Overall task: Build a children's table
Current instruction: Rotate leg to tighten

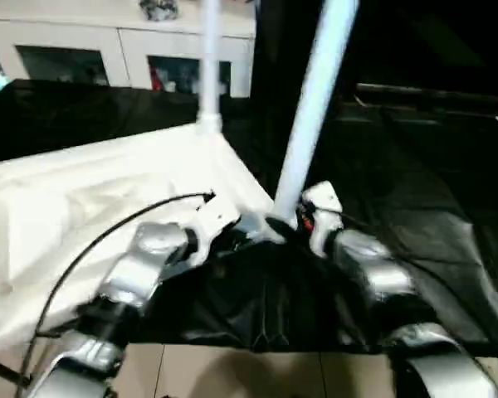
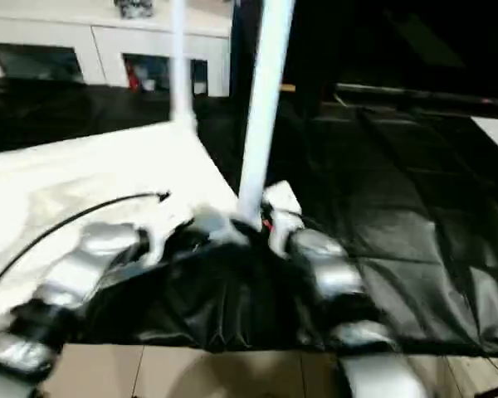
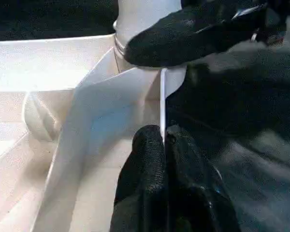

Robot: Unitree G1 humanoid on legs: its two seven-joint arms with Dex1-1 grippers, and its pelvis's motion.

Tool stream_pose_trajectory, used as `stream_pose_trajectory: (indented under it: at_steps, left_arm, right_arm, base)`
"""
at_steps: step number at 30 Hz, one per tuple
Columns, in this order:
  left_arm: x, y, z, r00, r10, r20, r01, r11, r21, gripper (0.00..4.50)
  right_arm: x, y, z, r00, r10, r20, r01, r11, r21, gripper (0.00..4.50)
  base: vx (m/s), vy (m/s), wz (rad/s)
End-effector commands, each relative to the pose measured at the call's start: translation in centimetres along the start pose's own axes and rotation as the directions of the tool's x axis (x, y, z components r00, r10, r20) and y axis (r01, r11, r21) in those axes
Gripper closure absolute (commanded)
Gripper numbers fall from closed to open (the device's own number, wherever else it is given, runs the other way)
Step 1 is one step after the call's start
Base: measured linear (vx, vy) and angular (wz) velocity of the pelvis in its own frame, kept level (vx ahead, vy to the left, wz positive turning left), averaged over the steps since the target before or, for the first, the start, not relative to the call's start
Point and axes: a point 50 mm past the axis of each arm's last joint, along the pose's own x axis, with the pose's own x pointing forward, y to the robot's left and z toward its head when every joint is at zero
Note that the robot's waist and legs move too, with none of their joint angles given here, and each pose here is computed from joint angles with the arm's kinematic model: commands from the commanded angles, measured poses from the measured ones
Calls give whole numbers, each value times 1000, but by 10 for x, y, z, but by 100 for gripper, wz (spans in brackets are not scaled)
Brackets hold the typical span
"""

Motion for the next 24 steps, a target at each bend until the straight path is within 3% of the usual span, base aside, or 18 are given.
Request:
stream_pose_trajectory:
  at_steps: [1, 5, 6, 8, 11, 15, 20, 24]
  left_arm:
    - [13, -9, 25, 995, -3, 101, 2, 1000, 8, 450]
    - [18, -16, 27, 993, -18, 116, 18, 1000, 6, 450]
    - [18, -17, 27, 993, -21, 117, 20, 1000, 7, 450]
    - [17, -19, 28, 991, -39, 125, 38, 999, 15, 450]
    - [13, -20, 26, 988, -75, 134, 71, 997, 39, 450]
    - [-3, -21, 14, 978, -182, 102, 173, 980, 97, 450]
    - [-10, -18, 10, 970, -229, 81, 219, 968, 120, 450]
    - [-19, -16, 6, 957, -285, 52, 275, 951, 142, 450]
  right_arm:
    - [9, 20, -13, 999, -3, -54, 4, 1000, 20, 183]
    - [15, 35, -8, 999, 44, -24, -44, 999, -1, 183]
    - [15, 35, -8, 999, 48, -21, -48, 999, -1, 127]
    - [14, 34, -6, 998, 62, -7, -62, 998, -6, 113]
    - [9, 22, -4, 996, 86, -2, -86, 996, -24, 84]
    - [-11, -7, 4, 983, 183, -20, -184, 973, -141, 84]
    - [-23, -18, 4, 957, 279, -74, -288, 936, -203, 84]
    - [-37, -25, 1, 907, 390, -158, -418, 877, -237, 84]
  base:
    - [0, 0, 0]
    - [0, 0, 0]
    - [0, 0, 0]
    - [0, 0, 0]
    - [0, 0, 0]
    - [0, 0, 0]
    - [0, 0, 0]
    - [0, 0, 0]
